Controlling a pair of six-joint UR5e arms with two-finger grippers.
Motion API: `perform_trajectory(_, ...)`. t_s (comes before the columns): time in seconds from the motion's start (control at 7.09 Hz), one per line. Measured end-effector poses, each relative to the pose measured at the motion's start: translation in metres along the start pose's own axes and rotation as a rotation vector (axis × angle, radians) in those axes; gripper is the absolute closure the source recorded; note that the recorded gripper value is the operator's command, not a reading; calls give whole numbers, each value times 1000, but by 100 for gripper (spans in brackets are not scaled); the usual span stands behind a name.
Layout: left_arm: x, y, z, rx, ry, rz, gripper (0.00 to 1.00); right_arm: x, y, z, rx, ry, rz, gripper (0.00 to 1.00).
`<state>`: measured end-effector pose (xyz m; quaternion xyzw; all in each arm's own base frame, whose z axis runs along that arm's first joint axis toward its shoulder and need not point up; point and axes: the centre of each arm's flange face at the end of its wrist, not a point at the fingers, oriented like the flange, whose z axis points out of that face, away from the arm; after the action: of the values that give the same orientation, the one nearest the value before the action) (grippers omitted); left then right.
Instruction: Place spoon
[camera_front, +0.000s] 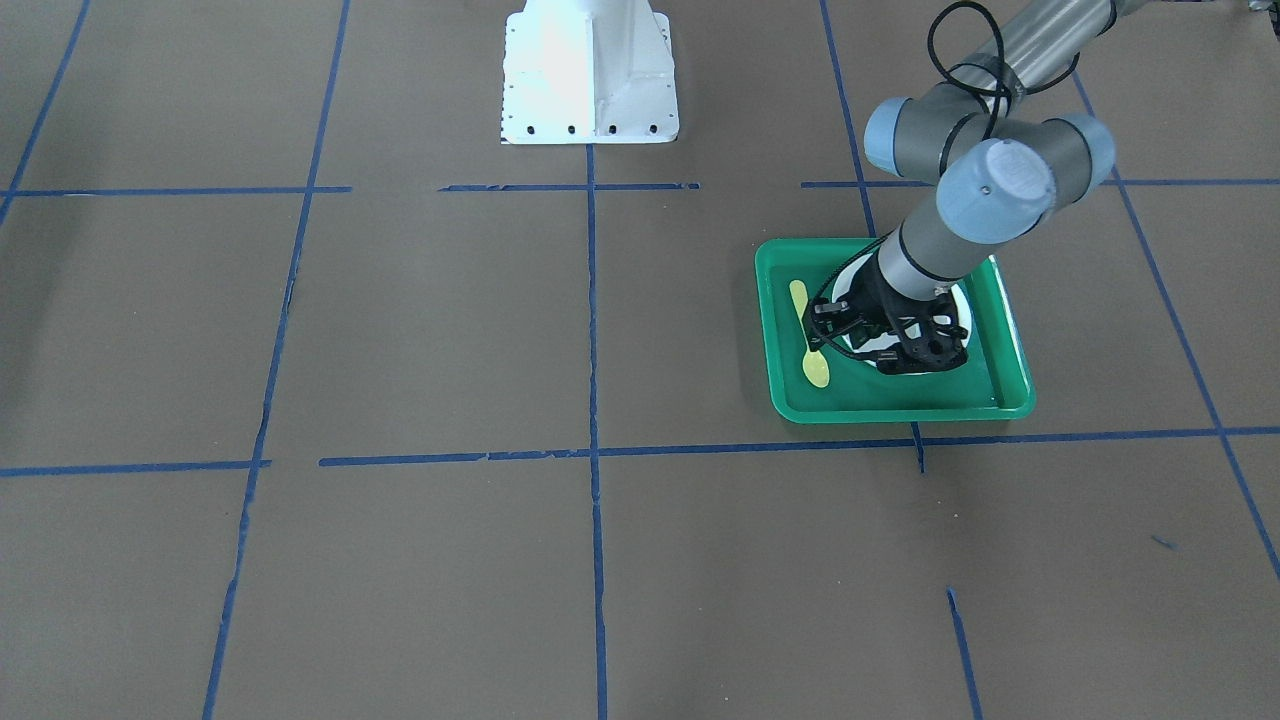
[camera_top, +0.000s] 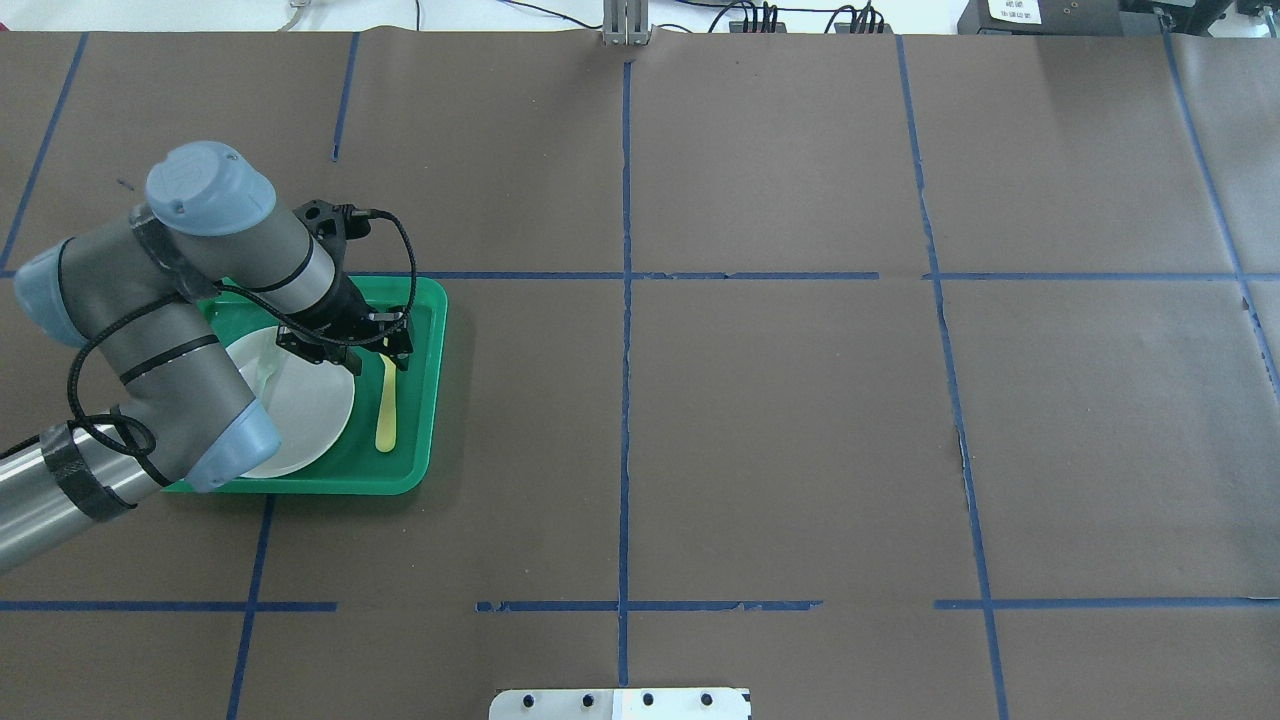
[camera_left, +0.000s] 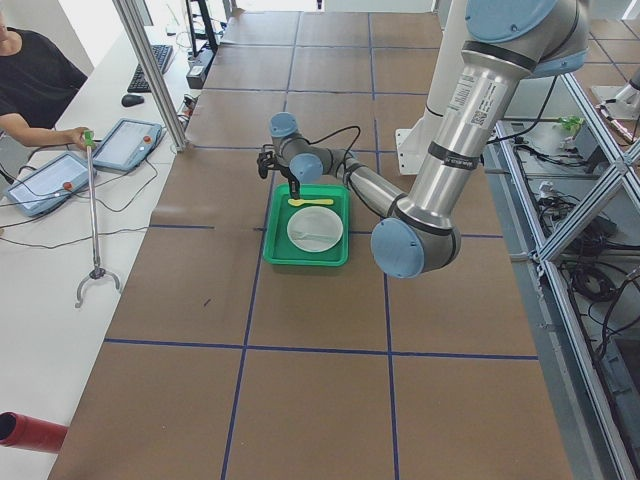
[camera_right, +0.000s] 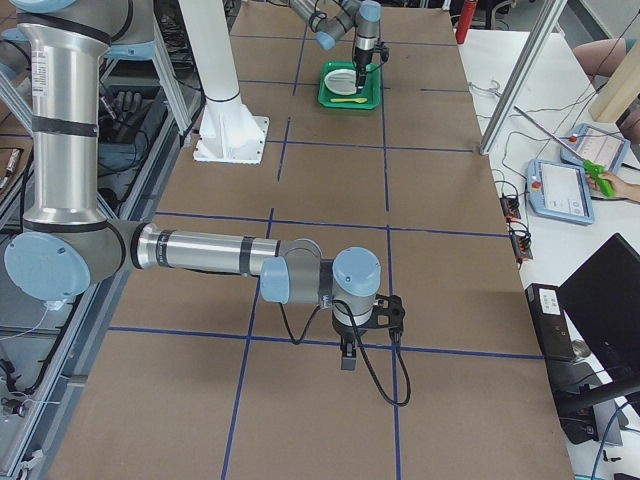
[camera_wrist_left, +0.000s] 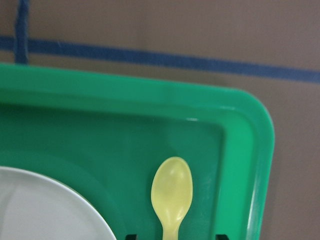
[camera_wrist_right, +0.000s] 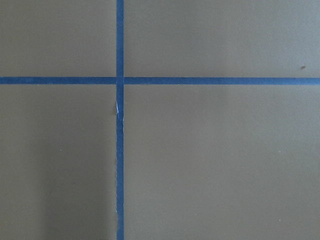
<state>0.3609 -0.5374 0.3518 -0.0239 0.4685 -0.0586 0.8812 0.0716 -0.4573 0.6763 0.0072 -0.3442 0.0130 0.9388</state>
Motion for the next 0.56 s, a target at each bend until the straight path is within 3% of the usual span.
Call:
perform_trajectory(0.28, -61, -52, -89, 75, 57, -37, 43, 0, 0, 0, 0, 0, 0, 0)
perform_trajectory(0.56, -183, -67, -122, 119, -12, 97, 43, 0, 0, 0, 0, 0, 0, 0)
